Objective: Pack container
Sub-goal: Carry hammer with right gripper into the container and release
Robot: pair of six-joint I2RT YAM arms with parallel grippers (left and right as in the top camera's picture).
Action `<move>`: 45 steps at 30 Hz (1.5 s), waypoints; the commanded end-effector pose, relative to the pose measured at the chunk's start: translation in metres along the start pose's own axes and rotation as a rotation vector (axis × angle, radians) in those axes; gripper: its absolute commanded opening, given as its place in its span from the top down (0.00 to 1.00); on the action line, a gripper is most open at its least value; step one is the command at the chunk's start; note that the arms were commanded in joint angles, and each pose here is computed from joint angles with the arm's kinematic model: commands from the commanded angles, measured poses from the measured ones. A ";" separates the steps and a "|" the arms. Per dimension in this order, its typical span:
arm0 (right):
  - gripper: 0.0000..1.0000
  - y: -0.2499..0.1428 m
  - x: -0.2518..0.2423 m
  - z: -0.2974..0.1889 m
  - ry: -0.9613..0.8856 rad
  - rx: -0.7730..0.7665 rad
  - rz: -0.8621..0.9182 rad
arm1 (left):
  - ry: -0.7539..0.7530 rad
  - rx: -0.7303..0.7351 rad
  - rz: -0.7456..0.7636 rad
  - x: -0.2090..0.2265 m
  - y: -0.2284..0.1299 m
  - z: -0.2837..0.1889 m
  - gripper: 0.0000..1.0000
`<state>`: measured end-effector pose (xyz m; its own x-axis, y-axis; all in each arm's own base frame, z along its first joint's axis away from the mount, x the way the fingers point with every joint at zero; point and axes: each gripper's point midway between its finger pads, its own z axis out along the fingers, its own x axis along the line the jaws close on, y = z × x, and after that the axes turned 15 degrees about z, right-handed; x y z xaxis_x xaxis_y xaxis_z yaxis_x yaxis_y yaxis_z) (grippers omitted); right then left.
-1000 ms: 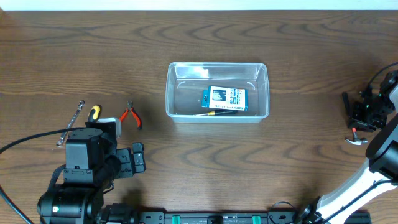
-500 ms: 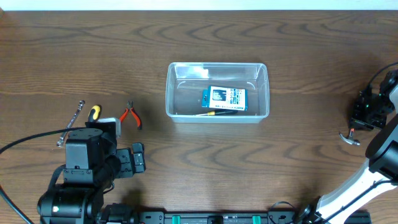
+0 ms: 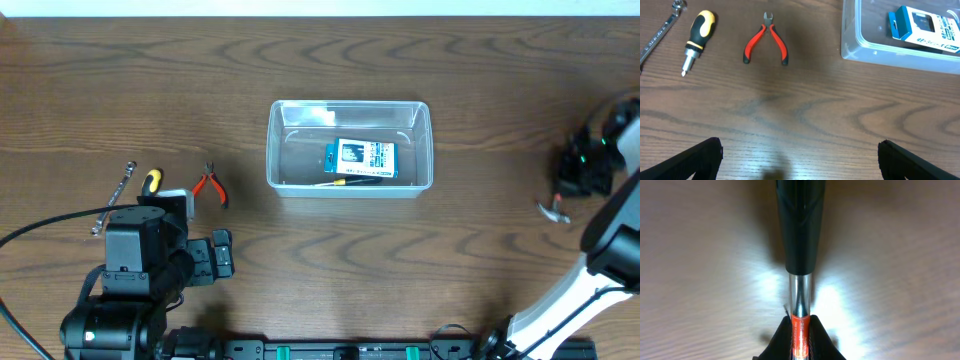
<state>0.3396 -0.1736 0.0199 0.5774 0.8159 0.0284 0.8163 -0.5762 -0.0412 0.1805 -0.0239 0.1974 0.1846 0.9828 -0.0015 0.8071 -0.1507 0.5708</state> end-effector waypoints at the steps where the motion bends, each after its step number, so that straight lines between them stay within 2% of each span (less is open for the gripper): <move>1: 0.99 0.021 0.080 -0.096 0.134 -0.249 -0.207 | 0.009 -0.012 0.012 0.002 0.004 -0.003 0.02; 4: 0.99 0.002 0.144 -0.152 0.179 -0.373 -0.463 | 0.009 -0.012 0.012 0.002 0.004 -0.003 0.02; 8: 0.99 -0.063 0.229 -0.190 0.196 -0.464 -0.929 | 0.009 -0.013 0.012 0.002 0.004 -0.003 0.02; 11: 0.99 -0.121 0.279 -0.183 0.155 -0.456 -1.272 | 0.009 -0.012 0.012 0.002 0.004 -0.003 0.02; 17: 0.99 -0.184 0.327 -0.143 0.081 -0.390 -1.731 | 0.009 -0.012 0.012 0.002 0.004 -0.003 0.02; 20: 0.99 -0.195 0.339 -0.116 0.071 -0.329 -1.807 | 0.009 -0.012 0.011 0.002 0.004 -0.003 0.02; 30: 0.99 -0.183 0.345 -0.018 0.034 -0.117 -1.813 | 0.008 -0.012 0.011 0.002 0.004 -0.003 0.02; 38: 0.99 -0.171 0.346 0.002 0.034 -0.108 -1.747 | 0.008 -0.012 0.011 0.002 0.004 -0.003 0.02; 39: 0.89 -0.170 0.344 0.002 0.032 -0.105 -1.742 | 0.008 -0.012 0.011 0.002 0.004 -0.003 0.02; 40: 0.69 -0.169 0.344 0.002 0.033 -0.103 -1.729 | 0.008 -0.012 0.011 0.002 0.004 -0.003 0.02; 41: 0.47 -0.169 0.344 0.002 0.033 -0.103 -1.713 | 0.009 -0.012 0.011 0.002 0.004 -0.003 0.02; 42: 0.13 -0.169 0.344 0.001 0.034 -0.104 -1.699 | 0.008 -0.012 0.011 0.002 0.004 -0.003 0.02; 43: 0.01 -0.168 0.344 0.001 0.035 -0.106 -1.687 | 0.008 -0.012 0.011 0.002 0.004 -0.003 0.02; 45: 0.01 -0.168 0.344 -0.002 0.038 -0.111 -1.663 | 0.008 -0.012 0.011 0.002 0.004 -0.003 0.02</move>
<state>0.4006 0.2063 0.0375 -0.8954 0.4448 -0.0221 0.4394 0.8904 0.1189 0.1805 -0.0238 0.1974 0.1844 0.9829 -0.0012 0.8071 -0.1507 0.5708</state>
